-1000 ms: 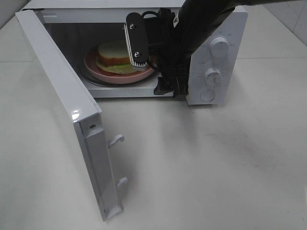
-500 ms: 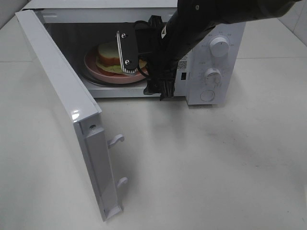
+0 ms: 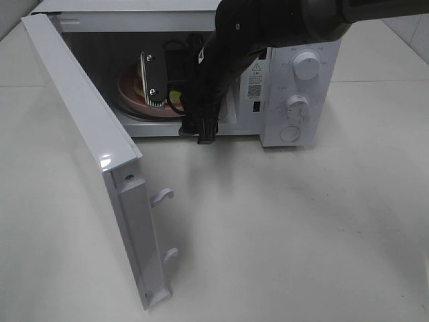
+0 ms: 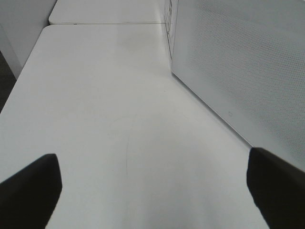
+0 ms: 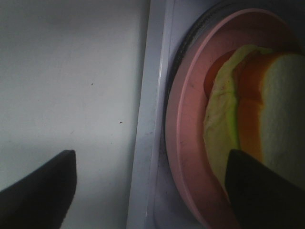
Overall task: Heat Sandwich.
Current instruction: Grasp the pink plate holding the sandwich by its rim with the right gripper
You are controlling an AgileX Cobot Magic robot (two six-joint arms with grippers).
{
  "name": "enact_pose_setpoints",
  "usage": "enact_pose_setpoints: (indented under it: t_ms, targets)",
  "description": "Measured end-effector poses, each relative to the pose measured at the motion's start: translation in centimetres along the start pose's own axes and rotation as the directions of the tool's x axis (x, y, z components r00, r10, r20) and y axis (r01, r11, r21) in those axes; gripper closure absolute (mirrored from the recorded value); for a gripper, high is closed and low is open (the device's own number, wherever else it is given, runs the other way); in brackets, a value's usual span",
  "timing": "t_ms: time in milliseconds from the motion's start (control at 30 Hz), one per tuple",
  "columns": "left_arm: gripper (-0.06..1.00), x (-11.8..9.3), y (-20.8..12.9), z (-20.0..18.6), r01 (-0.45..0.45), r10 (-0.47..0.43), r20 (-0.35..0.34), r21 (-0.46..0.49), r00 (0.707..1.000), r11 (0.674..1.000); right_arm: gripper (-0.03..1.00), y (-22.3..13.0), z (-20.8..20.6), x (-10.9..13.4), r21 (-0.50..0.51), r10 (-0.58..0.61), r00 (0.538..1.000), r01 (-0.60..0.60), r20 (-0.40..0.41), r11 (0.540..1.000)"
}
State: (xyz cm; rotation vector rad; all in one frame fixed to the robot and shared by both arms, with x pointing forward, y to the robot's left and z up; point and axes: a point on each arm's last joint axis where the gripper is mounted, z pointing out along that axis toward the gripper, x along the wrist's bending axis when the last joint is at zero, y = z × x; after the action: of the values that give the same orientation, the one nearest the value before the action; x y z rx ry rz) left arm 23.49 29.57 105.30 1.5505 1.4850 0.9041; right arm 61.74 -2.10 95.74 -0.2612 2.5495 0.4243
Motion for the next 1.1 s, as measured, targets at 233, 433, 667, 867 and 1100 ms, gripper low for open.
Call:
enact_pose_setpoints:
  t_ms: [233,433,667,867,1100]
  targets:
    - [-0.05,0.0,0.0,0.0,0.000,0.000,0.000,0.000,1.000,1.000,0.16,0.6,1.2,-0.6,-0.005,0.003,1.000,-0.003,0.003,1.000]
    - [-0.05,0.0,0.0,0.0,0.000,0.000,0.000,0.000,1.000,1.000,0.16,0.8,2.5,-0.9,0.003,0.012,1.000,-0.012,-0.014,1.000]
    - [-0.05,0.0,0.0,0.0,0.000,0.000,0.000,0.000,1.000,1.000,0.16,0.7,3.4,-1.1,0.014,0.001,1.000,-0.001,-0.023,1.000]
    - [-0.05,0.0,0.0,0.0,0.000,0.000,0.000,0.000,1.000,1.000,0.17,0.5,4.4,-1.2,0.029,-0.001,0.999,0.002,-0.038,1.000]
    - [-0.05,0.0,0.0,0.0,0.000,0.000,0.000,0.000,1.000,1.000,0.17,-0.1,5.0,-1.5,0.044,0.008,0.999,-0.006,-0.043,0.999]
